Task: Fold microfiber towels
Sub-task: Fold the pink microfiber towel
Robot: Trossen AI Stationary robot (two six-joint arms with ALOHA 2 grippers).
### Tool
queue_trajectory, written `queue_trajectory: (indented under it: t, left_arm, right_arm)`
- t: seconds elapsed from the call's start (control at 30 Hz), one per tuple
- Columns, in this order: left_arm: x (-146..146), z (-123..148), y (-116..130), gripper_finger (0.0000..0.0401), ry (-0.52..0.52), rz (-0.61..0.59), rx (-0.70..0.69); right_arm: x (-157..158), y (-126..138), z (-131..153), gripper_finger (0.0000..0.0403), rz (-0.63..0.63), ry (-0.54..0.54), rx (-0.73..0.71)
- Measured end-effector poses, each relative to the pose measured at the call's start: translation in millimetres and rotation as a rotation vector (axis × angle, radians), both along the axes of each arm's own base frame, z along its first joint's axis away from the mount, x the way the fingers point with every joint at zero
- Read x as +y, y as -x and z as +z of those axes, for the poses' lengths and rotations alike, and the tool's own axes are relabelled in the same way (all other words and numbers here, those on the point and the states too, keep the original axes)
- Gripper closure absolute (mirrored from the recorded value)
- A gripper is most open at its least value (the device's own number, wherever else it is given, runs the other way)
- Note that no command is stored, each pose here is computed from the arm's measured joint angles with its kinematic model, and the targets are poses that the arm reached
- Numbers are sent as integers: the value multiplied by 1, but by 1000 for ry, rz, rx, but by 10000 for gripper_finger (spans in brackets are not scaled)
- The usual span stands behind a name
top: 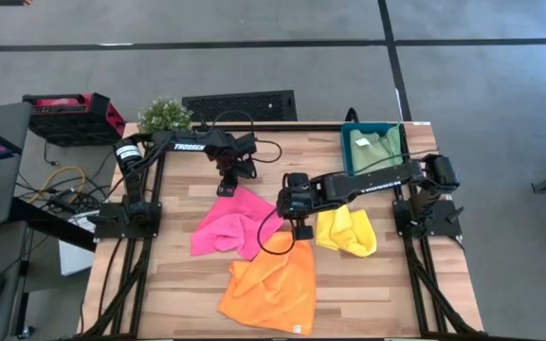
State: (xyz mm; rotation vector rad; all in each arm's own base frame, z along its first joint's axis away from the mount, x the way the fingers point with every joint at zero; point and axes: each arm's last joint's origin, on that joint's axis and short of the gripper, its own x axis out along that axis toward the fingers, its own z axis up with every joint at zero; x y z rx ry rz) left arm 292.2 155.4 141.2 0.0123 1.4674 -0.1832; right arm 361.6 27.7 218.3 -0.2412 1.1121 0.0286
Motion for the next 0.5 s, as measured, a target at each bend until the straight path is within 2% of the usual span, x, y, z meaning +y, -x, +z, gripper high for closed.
queue_trajectory:
  t: [0.33,0.5]
  left_arm:
    - [-4,0,5,245,34,39,65]
    - [-4,-1,6,287,37,56,75]
  right_arm:
    - [-15,0,0,397,-41,0,6]
    - [-19,0,0,397,-51,0,6]
